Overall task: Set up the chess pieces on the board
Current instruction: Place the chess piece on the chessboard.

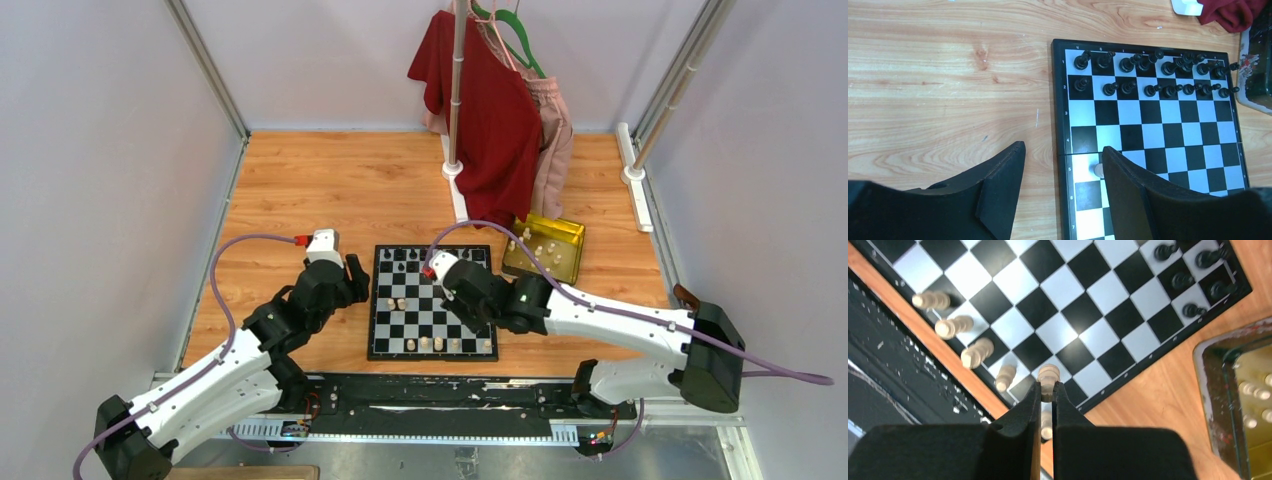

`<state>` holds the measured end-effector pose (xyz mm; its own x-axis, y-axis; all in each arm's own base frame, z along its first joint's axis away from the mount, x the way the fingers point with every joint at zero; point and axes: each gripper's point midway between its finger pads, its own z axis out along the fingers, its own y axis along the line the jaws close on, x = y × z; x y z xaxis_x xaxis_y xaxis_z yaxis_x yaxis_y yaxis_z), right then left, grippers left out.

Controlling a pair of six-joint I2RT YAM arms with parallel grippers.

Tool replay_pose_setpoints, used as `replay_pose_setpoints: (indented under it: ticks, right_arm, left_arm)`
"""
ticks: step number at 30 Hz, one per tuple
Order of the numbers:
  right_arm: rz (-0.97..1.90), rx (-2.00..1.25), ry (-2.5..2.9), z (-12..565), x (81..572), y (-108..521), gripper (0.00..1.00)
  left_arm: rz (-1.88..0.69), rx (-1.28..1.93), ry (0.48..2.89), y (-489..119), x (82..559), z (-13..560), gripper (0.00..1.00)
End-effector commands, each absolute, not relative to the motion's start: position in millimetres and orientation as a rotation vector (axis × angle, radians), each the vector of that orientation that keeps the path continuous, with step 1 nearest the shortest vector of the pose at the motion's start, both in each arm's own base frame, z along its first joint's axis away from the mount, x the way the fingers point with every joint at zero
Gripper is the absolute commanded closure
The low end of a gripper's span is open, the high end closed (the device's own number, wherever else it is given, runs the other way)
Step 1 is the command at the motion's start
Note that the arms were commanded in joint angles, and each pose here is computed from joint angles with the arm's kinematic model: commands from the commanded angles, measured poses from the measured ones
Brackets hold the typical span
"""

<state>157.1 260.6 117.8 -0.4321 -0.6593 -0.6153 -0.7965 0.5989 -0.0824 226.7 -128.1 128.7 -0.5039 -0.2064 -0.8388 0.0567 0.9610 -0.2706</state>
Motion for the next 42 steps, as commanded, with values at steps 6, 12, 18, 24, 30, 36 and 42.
replay_pose_setpoints:
  ticks: [6, 12, 18, 24, 30, 36, 42]
  right_arm:
    - [0.212, -1.121, 2.308, 101.7, 120.4, 222.8, 1.0]
    - [0.226, -1.134, 2.338, 86.6, 108.9, 219.1, 1.0]
    - [0.243, -1.146, 2.333, 76.9, 107.0, 224.2, 1.0]
    - [0.262, -1.163, 2.335, 70.1, 106.0, 230.7, 1.0]
    - [0.274, -1.173, 2.333, 67.1, 105.7, 235.0, 1.0]
    - [0.279, -1.183, 2.334, 63.9, 105.0, 237.2, 1.0]
    - [0.291, -1.19, 2.342, 58.4, 102.7, 238.4, 1.0]
  left_arm:
    - [-0.342, -0.126, 2.071, -134.2, 233.0, 132.8, 0.37]
    - [-0.35, -0.123, 2.075, -137.6, 234.7, 133.0, 0.37]
    - [-0.352, -0.124, 2.077, -139.0, 235.7, 132.0, 0.37]
    - [-0.347, -0.124, 2.083, -139.1, 235.9, 129.6, 0.37]
    - [-0.345, -0.121, 2.086, -139.1, 235.7, 127.8, 0.37]
    - [-0.346, -0.123, 2.088, -139.3, 235.6, 127.1, 0.37]
    - [-0.348, -0.124, 2.09, -139.2, 234.9, 126.3, 0.37]
